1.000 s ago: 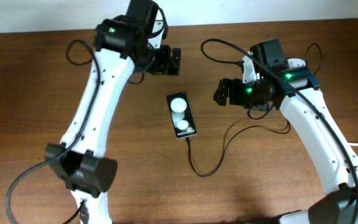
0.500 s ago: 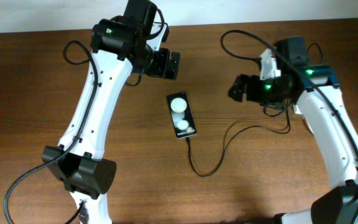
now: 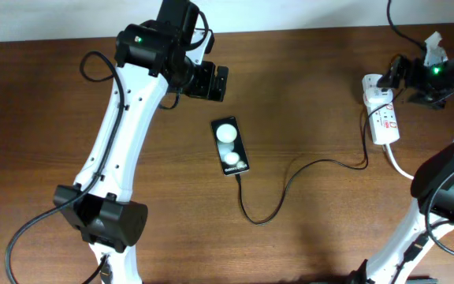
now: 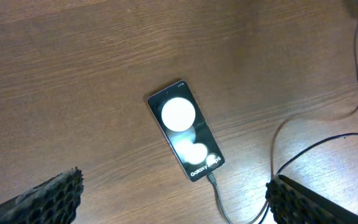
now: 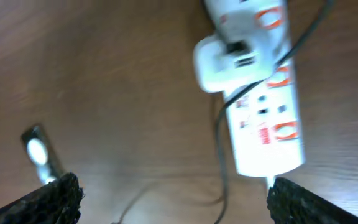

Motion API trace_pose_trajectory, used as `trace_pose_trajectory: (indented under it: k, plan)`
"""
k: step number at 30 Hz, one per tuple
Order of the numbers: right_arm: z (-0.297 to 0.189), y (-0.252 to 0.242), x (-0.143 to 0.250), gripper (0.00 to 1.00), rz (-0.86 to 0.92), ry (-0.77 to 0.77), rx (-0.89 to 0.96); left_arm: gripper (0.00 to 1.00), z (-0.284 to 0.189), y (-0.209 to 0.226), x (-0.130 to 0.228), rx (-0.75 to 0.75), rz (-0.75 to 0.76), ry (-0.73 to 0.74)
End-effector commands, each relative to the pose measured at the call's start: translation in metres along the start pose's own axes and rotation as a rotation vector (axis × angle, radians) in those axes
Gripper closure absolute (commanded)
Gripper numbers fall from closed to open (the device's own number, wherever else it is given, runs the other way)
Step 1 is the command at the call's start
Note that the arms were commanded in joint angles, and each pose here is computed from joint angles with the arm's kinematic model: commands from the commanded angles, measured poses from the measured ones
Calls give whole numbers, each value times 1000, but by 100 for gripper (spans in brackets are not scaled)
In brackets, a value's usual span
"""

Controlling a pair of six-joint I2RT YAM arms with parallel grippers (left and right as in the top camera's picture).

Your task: Plug charger to phone and switch on socket

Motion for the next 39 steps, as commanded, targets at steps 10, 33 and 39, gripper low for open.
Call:
trace_pose_trajectory:
  k: [10, 33, 39]
  plan:
    - [93, -59, -9, 1, 6, 90, 99, 1, -4, -1, 0, 1, 19, -13]
    - [146, -15, -14, 1, -112, 100, -168, 1, -4, -1, 0, 1, 19, -13]
    - [154, 8, -17, 1, -160, 109, -198, 1, -4, -1, 0, 1, 19, -13]
Point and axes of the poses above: each gripper's point midway between its finger pads, its own z axis out along the fingers, its own y axis along the line the jaws close on, x = y × z, the point moved 8 cm from there along -z, back along the fingers, and after that the axes turned 12 degrees about -z, right-handed, at the moved point
